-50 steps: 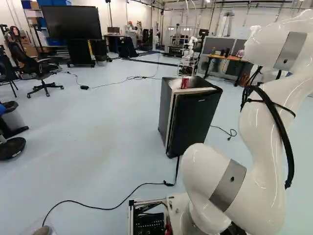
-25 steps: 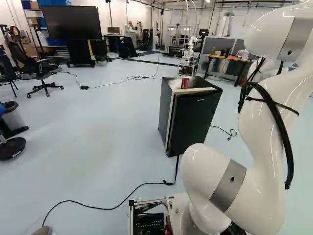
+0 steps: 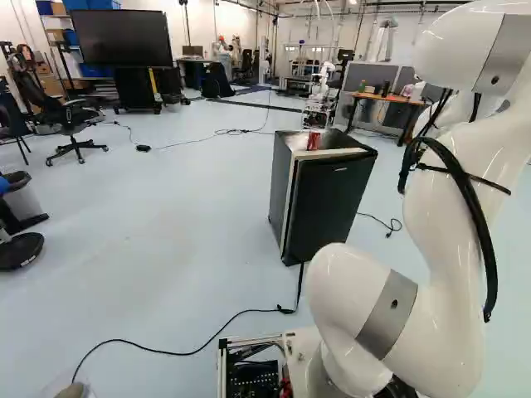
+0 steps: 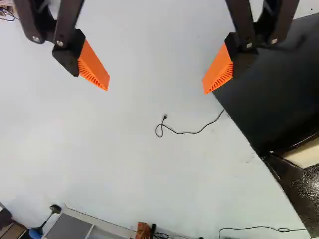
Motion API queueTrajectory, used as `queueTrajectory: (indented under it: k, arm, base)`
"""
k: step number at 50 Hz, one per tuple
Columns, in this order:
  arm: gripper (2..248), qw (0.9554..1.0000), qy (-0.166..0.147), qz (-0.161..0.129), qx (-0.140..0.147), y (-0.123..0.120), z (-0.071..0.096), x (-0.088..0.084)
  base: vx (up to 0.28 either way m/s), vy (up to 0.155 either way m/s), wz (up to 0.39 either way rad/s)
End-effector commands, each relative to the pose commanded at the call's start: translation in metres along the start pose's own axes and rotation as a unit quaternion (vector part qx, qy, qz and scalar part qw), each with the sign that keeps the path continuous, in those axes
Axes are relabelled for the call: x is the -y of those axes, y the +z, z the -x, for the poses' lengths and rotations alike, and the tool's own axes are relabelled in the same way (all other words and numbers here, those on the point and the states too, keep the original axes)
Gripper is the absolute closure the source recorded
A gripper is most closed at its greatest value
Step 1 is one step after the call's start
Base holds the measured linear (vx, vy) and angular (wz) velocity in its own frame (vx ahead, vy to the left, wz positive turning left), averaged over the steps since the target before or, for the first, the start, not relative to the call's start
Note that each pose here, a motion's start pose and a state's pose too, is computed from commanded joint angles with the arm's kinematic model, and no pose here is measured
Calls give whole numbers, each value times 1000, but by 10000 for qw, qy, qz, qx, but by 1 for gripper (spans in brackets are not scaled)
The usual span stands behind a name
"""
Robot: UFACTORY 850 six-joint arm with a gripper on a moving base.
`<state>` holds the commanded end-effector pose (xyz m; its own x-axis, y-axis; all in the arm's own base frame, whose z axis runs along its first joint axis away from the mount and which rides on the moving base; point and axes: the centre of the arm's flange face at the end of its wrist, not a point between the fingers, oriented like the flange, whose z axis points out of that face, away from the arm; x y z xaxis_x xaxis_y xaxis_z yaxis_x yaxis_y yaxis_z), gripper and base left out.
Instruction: Grab a drink from the fridge
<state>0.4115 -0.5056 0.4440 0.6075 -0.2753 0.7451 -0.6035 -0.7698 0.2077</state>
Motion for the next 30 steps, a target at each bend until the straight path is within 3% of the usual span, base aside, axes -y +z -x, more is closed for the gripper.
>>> queueTrajectory:
  k: [30]
  arm:
    - [3, 9993, -36, -220, -288, -20, 38, 30]
  base:
    - [0, 0, 0]
